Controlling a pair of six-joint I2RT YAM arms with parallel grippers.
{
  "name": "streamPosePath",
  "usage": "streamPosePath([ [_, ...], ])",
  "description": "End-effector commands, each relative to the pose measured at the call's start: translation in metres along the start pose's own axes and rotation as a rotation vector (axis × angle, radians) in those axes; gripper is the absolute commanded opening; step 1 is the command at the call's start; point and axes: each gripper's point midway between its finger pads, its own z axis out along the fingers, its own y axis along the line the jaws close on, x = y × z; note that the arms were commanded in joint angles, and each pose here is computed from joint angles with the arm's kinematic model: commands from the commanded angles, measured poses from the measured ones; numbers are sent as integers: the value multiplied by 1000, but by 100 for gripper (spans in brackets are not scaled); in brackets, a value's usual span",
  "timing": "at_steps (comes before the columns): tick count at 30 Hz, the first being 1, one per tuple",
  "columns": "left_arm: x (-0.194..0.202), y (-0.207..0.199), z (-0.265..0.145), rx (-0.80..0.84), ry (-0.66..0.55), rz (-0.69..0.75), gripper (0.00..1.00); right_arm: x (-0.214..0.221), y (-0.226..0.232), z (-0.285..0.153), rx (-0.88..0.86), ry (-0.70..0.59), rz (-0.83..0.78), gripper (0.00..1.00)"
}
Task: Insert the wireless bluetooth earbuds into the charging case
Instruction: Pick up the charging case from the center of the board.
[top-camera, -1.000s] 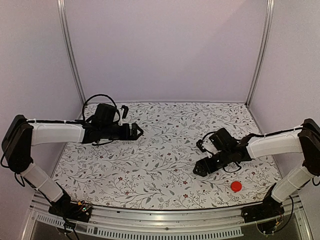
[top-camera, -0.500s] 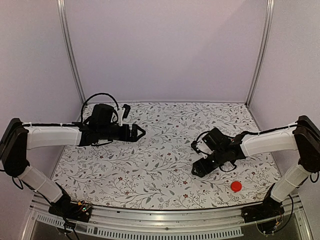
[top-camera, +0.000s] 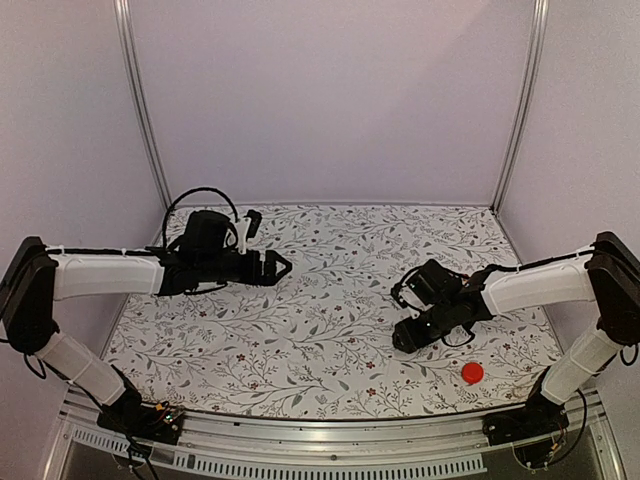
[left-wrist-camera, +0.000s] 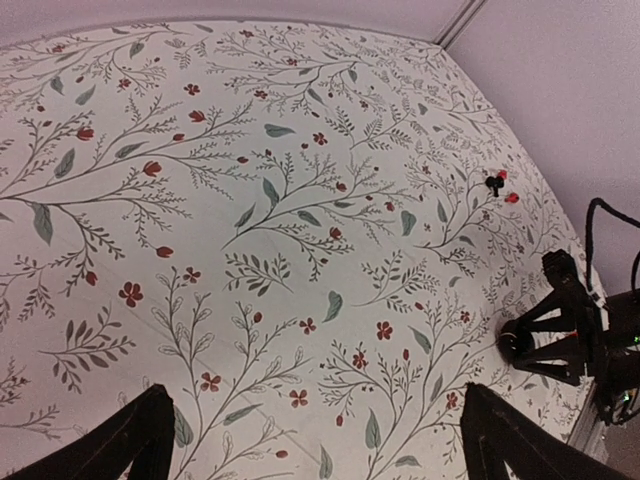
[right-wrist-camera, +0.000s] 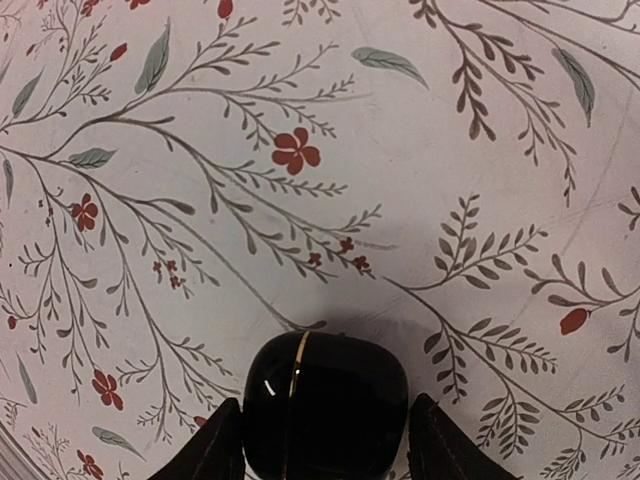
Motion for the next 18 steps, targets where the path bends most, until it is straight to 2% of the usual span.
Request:
streamPosePath([
  [1,-7,-7,-6,0,-57,9,100,3,-1,2,25,11,8,50],
  [9,-7,-12,-13,14,-106,-6,100,-9,-1,2,56,-33,-15,42],
  [13,-4,-28,-17,81,-114,-7,100,-38,11,-17,19,-149,-76,41],
  [16,0,-43,-22,164,-111,-31,100,-70,25,-42,-20,-285,-122,41],
  [18,1,-58,-26,248,-110,-51,96,-91,36,-61,-55,-374,-161,41],
])
